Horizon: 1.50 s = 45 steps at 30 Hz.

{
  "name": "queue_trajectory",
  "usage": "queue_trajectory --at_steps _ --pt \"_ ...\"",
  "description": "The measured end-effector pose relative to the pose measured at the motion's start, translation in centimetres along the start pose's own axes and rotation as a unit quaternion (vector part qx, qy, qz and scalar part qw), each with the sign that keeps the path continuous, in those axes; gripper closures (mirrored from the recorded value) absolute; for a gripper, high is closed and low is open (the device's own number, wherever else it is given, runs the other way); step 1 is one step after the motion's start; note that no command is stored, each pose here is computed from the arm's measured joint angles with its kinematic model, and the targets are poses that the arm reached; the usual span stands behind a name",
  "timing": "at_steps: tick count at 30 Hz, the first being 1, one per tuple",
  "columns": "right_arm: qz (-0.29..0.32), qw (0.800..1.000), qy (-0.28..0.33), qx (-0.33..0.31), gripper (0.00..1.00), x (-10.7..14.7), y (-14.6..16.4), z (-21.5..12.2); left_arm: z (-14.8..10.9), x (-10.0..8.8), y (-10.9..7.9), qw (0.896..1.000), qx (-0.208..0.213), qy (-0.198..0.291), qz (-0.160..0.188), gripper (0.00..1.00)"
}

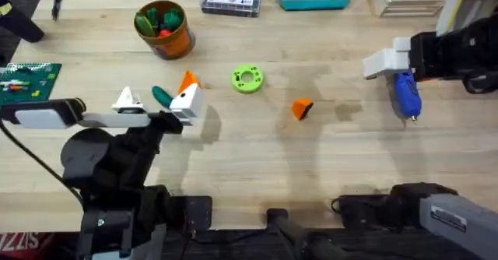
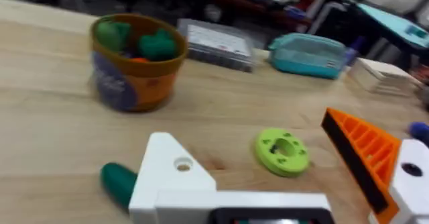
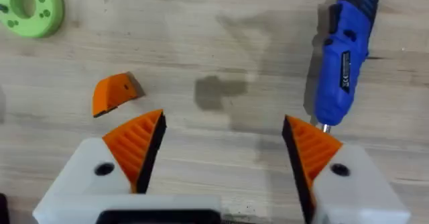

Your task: Pick up the gripper from the table and insert it into the empty holder that is missing its gripper. Then pick up a screw, insert it into the mounting hole, and use the screwdriver to tighten it. Finally, clean up the table by picking up the vegetable and placing it into the bucket.

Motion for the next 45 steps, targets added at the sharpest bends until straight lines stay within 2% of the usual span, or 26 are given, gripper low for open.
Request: queue_trajectory --at_steps 4,7,12,18,23,38,45 --pt "0.000 1.000 0.000 0.000 0.007 0.0 0.0 0.0 -0.3 0.1 -1.7 0.997 0.070 0.010 0.023 0.028" --pt "0.000 1.000 0.000 0.000 0.008 0.0 0.0 0.0 -0.6 0.7 -3.1 0.989 0.135 0.029 0.047 0.029" --pt "0.000 1.000 0.000 0.000 0.008 0.0 0.0 0.0 -1.4 1.9 -4.9 0.968 0.232 0.066 0.067 0.026" --pt "0.000 1.000 0.000 0.000 0.008 0.0 0.0 0.0 -2.3 2.8 -6.6 0.943 0.309 0.093 0.086 0.026" --pt "0.000 1.000 0.000 0.000 0.008 0.0 0.0 0.0 -2.6 3.1 -6.9 0.935 0.329 0.099 0.091 0.026" --pt "0.000 1.000 0.000 0.000 0.008 0.0 0.0 0.0 -2.7 3.1 -7.0 0.923 0.341 0.075 0.161 0.025" --pt "-0.001 1.000 -0.013 0.001 0.008 -0.5 0.0 0.0 -2.7 3.1 -7.0 0.921 0.342 0.070 0.175 0.025"
Point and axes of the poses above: each hand's point on the last joint's axis, 136 mm out from that joint toward the fingers, its own z axis out along the fingers, its own y axis along the line the jaws close on, x = y × z, the point moved 6 cm from there along -z, back along the fingers, and after that the axes turned 6 degrees about -z, right-handed, at the moved point
